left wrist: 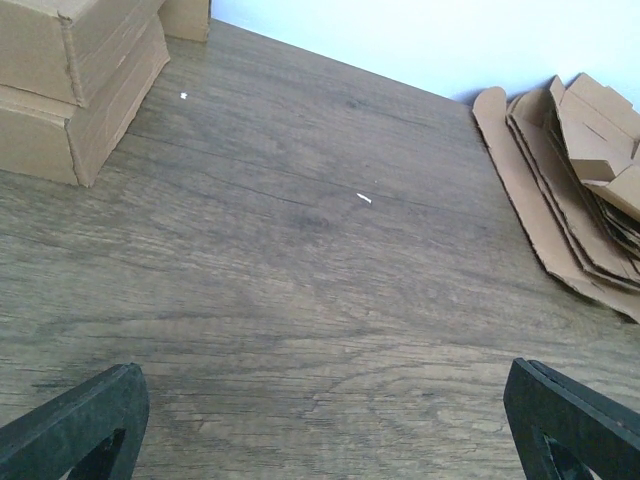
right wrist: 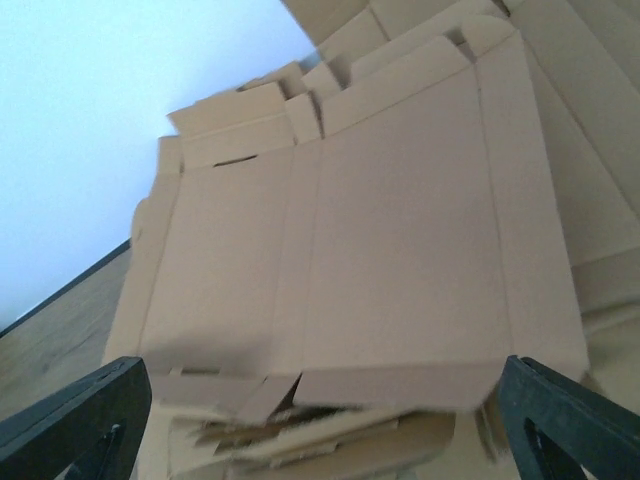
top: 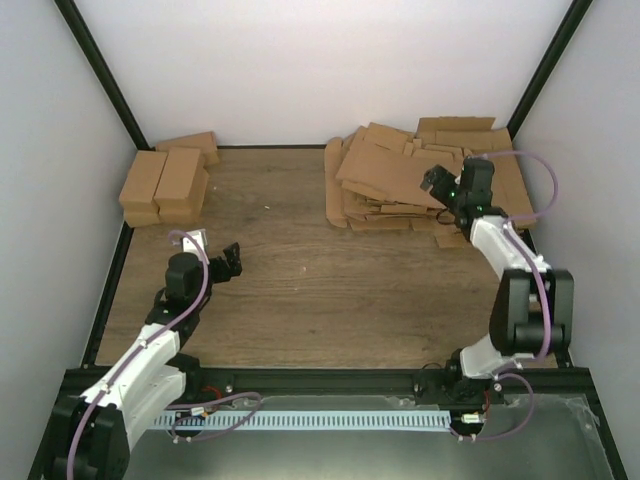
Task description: Fold the paper box
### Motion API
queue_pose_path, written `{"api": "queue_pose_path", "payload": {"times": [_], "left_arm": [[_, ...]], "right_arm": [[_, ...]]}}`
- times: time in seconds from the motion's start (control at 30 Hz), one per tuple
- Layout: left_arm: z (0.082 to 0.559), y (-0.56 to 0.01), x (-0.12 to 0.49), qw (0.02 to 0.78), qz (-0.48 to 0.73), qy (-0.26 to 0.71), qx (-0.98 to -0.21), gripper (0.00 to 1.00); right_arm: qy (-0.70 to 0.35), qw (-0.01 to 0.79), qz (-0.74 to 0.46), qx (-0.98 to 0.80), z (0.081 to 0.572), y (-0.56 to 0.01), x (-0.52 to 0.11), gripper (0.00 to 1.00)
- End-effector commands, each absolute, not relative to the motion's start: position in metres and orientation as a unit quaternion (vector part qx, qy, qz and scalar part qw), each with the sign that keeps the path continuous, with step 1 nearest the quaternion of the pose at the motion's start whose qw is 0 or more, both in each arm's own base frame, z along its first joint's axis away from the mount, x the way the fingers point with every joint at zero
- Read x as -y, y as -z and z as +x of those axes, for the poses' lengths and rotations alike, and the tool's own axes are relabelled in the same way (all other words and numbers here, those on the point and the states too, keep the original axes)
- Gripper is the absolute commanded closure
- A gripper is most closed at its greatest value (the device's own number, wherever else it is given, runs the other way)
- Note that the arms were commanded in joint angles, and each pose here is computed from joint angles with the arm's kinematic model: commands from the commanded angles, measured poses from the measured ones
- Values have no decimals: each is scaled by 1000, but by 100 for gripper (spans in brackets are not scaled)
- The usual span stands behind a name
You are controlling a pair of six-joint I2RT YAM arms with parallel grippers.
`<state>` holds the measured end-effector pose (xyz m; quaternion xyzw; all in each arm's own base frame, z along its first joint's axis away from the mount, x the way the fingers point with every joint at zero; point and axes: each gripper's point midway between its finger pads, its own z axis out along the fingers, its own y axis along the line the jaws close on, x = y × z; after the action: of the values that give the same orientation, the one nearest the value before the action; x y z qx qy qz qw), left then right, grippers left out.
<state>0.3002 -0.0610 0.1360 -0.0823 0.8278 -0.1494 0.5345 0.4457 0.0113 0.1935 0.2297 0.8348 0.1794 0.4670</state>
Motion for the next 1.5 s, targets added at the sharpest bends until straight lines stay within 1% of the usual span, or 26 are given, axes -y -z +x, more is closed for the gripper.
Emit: {"api": "queue_pose_path", "payload": {"times": [0.0,0.17,0.47,0.5,0.53,0.6,0.63,0.7,0.73,0.77,0.8,0.87,0.97,1.1,1.2,1.3,1.37,1.47], "left_arm": [[301,-135,61,537,-80,147,-826,0],[302,-135,61,537,-81,145,-827,0],[304,-133,62,533,-78,144,-830,0],[304,-133,62,533,-78,145,-830,0],[304,-133,62,532,-77,145,-830,0],[305,-133,64,532,-75,147,-831,0],[305,-133,64,532,-74,148,-831,0],[305,-132,64,530,-73,148,-831,0],[305,-133,64,531,-73,148,-831,0],[306,-133,64,531,-73,147,-831,0],[305,-133,64,531,-74,147,-831,0],[305,-133,64,531,-73,148,-831,0],[305,-133,65,531,-71,150,-831,0],[304,-135,64,534,-72,150,-829,0],[301,-139,60,544,-80,146,-822,0],[297,-146,53,558,-94,139,-812,0],[294,-149,48,566,-104,135,-806,0],[289,-153,40,574,-130,131,-798,0]], "right_arm": [[-163,425,265,-850,474,-171,17,2],[-205,375,290,-856,498,-140,35,6],[-216,344,313,-859,508,-105,41,12],[-222,343,312,-858,509,-103,40,17],[-229,341,310,-857,509,-101,38,24],[-246,340,302,-856,511,-102,32,39],[-252,341,300,-855,512,-103,31,50],[-263,346,293,-852,513,-112,27,78],[-265,352,291,-849,512,-119,27,89],[-265,360,289,-846,511,-128,27,96],[-265,370,285,-843,510,-139,28,99],[-274,389,268,-838,507,-162,24,99],[-312,412,216,-828,501,-203,5,99],[-378,408,102,-825,484,-255,-60,99],[-439,376,0,-816,453,-286,-128,99],[-499,344,-82,-791,405,-309,-181,99],[-503,342,-104,-787,379,-316,-196,99],[-483,342,-89,-801,355,-300,-189,99]]}}
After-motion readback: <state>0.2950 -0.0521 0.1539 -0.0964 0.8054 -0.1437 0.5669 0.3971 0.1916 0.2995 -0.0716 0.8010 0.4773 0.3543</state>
